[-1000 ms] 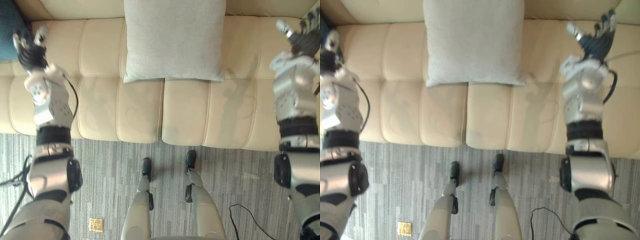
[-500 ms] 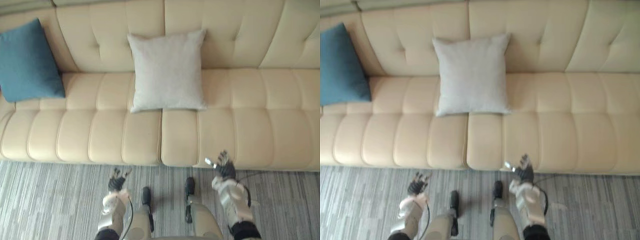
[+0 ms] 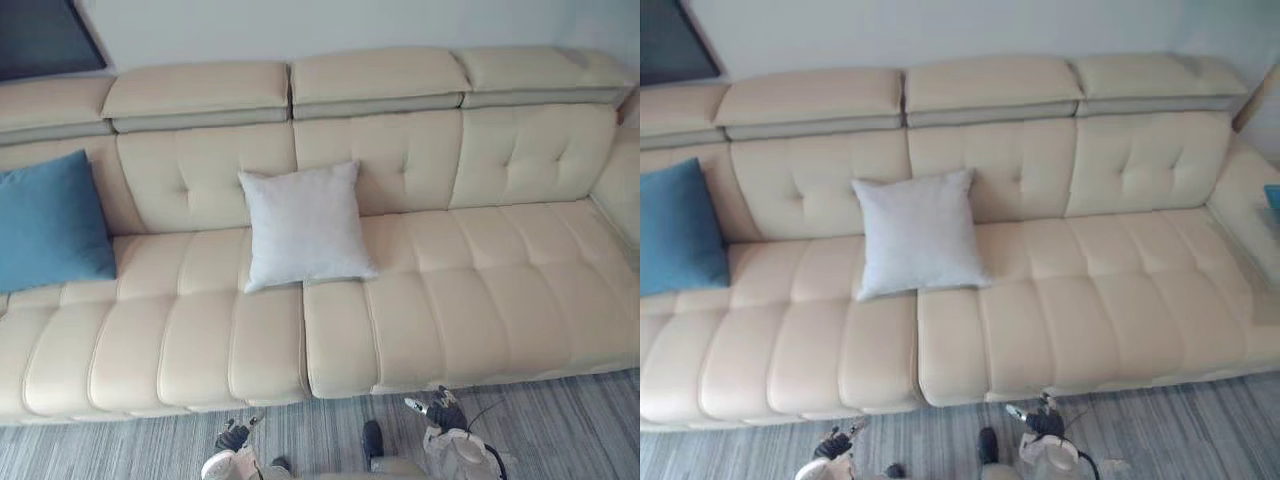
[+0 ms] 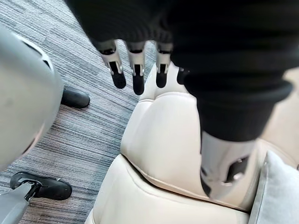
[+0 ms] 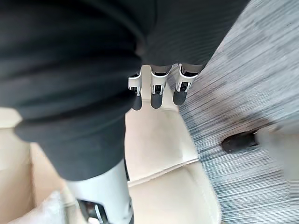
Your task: Pick up cushions and gather them together orderly.
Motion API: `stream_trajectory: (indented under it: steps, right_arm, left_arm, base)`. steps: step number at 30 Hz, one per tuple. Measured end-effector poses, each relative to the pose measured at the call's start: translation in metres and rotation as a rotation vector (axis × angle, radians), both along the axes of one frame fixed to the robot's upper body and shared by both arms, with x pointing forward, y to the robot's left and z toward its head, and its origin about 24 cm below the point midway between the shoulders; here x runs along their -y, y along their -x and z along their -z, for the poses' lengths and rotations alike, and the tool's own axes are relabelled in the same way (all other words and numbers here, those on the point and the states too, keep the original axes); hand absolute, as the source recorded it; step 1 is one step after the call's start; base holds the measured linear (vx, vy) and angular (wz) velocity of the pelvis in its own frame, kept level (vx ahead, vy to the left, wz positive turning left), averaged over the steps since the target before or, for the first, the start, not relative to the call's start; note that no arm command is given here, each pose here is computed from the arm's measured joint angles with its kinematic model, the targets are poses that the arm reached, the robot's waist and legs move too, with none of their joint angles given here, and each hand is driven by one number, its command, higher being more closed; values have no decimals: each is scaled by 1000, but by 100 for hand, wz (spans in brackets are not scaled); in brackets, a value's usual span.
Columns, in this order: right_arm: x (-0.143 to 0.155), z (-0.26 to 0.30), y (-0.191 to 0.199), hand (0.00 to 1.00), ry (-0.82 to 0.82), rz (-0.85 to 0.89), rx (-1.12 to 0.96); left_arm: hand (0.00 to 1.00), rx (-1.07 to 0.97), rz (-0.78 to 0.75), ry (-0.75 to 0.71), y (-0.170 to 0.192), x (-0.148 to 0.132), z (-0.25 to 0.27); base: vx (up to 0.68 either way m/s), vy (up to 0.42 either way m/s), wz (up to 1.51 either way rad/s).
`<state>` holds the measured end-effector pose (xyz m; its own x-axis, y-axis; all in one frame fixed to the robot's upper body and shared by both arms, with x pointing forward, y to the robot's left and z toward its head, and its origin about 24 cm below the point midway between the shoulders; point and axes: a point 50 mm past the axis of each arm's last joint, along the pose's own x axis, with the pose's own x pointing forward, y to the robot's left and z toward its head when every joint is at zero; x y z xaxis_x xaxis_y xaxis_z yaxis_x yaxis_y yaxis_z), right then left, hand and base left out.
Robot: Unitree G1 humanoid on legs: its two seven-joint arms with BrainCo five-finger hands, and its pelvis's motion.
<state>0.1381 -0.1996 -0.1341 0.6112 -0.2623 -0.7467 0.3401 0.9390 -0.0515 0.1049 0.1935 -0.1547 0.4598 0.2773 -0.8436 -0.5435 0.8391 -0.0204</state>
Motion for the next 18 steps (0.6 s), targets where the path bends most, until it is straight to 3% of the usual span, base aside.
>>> stream_trajectory:
  steps: [6,9,13,18]
  right_arm:
    - [-16,11,9,0,-58,15,-70]
    - [-8,1,-14,0,-19,12,-13]
    - [-14,-10,-42,0,-17,1,57]
    - [-13,0,-21,0,-18,28,-6]
  left_arm:
    - [0,16,-82,-41,-2,-13,-5]
    - [0,22,-81,-10,-6,1,-4]
    - [0,87,7,-14,-39,17,-13]
    - [0,84,33,-9,-38,21,-12]
  base:
    - [-8,-68,43]
    - [-126,-161,-2]
    - [-249,-247,-6]
    - [-252,-91,-4]
